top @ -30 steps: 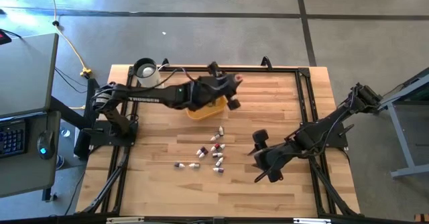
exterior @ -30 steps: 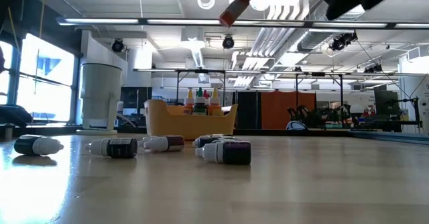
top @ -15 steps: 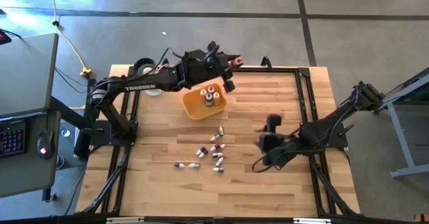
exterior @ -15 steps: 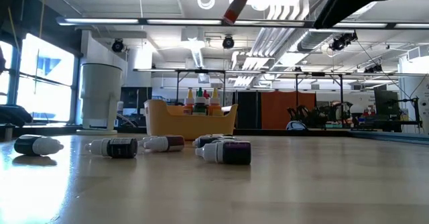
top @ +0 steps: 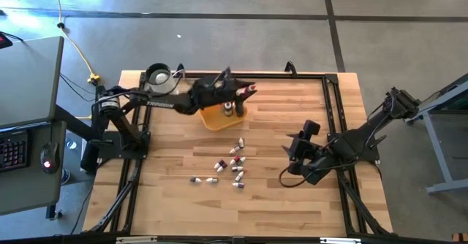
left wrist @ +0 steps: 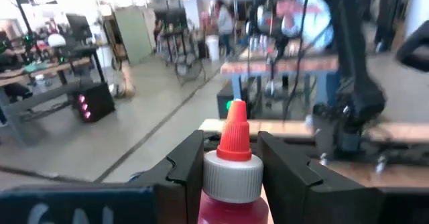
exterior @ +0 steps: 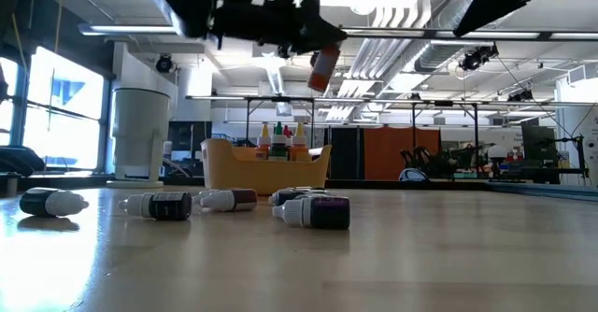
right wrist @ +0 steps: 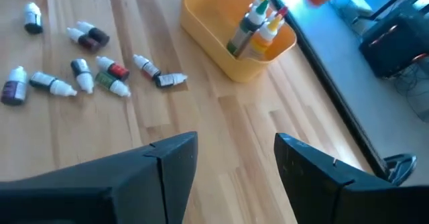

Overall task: Pick & Place food coloring
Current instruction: Put the large orange food coloring bottle into the yellow bin

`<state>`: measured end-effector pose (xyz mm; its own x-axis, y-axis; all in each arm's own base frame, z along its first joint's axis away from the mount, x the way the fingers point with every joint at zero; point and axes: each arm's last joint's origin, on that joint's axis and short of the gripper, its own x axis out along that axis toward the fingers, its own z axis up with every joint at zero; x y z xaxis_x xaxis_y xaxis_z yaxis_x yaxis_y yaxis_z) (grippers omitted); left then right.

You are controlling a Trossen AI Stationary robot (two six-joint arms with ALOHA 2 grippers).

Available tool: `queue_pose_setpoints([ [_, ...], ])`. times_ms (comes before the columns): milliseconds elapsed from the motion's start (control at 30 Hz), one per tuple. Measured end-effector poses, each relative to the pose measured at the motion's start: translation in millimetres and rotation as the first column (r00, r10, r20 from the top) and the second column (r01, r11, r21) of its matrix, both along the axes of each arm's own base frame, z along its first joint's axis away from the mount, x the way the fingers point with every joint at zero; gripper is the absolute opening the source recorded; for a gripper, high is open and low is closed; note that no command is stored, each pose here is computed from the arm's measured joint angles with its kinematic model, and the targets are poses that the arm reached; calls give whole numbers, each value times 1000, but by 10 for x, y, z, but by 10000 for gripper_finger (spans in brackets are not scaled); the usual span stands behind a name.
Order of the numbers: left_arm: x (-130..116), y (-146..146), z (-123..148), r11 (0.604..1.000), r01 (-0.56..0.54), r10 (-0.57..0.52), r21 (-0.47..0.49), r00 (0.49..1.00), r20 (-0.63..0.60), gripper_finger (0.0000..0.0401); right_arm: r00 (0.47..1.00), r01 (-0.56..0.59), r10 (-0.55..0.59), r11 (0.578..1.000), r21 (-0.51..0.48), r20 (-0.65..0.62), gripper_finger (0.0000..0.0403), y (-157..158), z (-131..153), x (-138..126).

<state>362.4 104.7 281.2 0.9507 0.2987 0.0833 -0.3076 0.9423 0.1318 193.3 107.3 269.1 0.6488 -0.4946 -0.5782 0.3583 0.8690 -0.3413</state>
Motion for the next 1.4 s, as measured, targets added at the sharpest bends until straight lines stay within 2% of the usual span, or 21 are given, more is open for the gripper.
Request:
queue_pose_setpoints([
  [167,-263,-181,-332,999,38,-35,-14,981,193,115,990,79,-67,993,-92,120,193,-26,49,35],
  [300,-447,-362,-584,997,77,-69,-27,973,219,115,971,164,-135,976,-140,197,192,-104,84,89],
  [400,-542,-448,-688,996,82,-73,-31,971,227,115,963,209,-181,970,-125,200,192,-208,36,152],
  [500,-570,-516,-739,994,99,-89,-35,972,216,115,966,204,-188,976,-80,178,192,-318,-102,249],
  [600,-567,-560,-752,993,114,-104,-36,972,209,115,975,108,-106,994,4,196,192,-411,-238,404],
  [667,-563,-578,-755,992,122,-112,-37,972,205,115,966,-44,27,997,63,259,192,-465,-295,517],
  [767,-559,-594,-758,991,128,-118,-37,972,202,115,883,-291,241,954,66,403,192,-554,-328,612],
  [833,-560,-594,-757,991,128,-118,-37,972,204,115,825,-381,321,924,38,466,192,-629,-349,622],
  [900,-560,-590,-759,991,126,-116,-41,972,203,115,803,-398,335,917,25,493,192,-704,-398,610],
  [1033,-560,-589,-759,991,124,-113,-41,973,203,115,809,-364,312,931,8,498,193,-819,-497,572],
  [1200,-560,-588,-758,992,123,-113,-40,973,203,115,813,-339,275,940,34,513,193,-884,-543,554],
  [1400,-560,-588,-759,992,123,-113,-39,973,202,115,762,-323,313,942,-85,566,193,-1005,-436,588],
])
